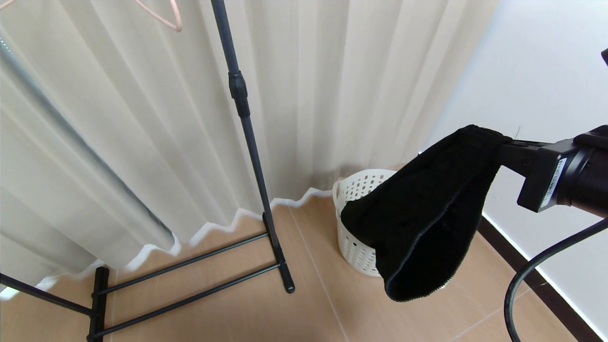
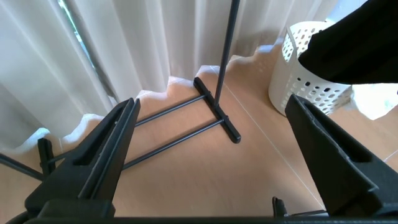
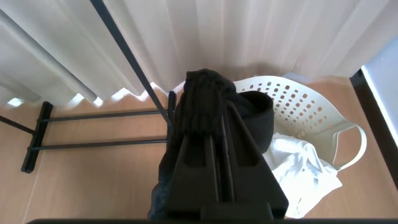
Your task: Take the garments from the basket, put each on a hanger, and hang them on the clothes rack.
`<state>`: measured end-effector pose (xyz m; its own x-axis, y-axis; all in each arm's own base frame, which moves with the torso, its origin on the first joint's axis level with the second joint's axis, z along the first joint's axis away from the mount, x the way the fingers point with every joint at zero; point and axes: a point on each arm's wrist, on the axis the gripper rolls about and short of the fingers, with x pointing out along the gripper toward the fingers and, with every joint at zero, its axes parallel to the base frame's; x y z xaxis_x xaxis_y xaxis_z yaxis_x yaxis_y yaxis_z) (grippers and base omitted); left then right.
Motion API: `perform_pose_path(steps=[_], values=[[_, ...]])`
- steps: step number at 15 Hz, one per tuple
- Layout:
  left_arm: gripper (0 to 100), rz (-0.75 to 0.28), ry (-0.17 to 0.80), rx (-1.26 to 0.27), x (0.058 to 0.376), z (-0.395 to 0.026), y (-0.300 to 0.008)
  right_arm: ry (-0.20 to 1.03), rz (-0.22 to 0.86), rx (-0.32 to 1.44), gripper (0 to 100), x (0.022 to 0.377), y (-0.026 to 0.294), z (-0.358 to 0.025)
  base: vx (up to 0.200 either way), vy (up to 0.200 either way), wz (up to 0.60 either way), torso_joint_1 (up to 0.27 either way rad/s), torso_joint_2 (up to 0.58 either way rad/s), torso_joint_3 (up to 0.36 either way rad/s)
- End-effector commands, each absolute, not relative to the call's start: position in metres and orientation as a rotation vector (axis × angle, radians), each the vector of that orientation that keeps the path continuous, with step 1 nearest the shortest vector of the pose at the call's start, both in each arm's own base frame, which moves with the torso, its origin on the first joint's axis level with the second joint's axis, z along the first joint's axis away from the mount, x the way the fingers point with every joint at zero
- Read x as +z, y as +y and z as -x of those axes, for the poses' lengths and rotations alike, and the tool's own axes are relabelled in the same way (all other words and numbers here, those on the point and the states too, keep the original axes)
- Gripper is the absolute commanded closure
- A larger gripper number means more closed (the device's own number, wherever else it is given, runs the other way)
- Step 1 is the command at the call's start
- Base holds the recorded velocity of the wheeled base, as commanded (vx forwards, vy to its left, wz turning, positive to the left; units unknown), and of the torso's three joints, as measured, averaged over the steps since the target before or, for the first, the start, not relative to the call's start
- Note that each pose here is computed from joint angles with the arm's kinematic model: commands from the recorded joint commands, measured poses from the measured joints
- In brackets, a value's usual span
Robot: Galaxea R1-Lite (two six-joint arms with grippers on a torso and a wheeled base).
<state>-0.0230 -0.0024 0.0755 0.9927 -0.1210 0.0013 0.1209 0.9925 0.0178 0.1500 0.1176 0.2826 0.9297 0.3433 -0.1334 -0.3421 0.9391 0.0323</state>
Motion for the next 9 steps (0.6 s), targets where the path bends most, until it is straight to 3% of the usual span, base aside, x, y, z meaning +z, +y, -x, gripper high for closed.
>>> perform_pose_path(steps=[1,5,9], values=[[0,-0.018,-0.003,-0.121,0.0756,0.023,-0.0024,0.145,-0.004,0.351,100,0.2809,0.1192,-0.1517,0.0,0.0,0.0,0.0,0.0,0.0],[0,-0.02,-0.001,-0.123,0.0755,0.023,-0.0024,0.141,-0.007,0.351,100,0.2819,0.1186,-0.1511,0.0,0.0,0.0,-0.001,0.0,0.021],[0,-0.018,-0.001,-0.123,0.0755,0.023,-0.0024,0.139,-0.006,0.35,100,0.2824,0.1186,-0.1511,0.0,0.0,0.0,0.002,0.0,0.167]])
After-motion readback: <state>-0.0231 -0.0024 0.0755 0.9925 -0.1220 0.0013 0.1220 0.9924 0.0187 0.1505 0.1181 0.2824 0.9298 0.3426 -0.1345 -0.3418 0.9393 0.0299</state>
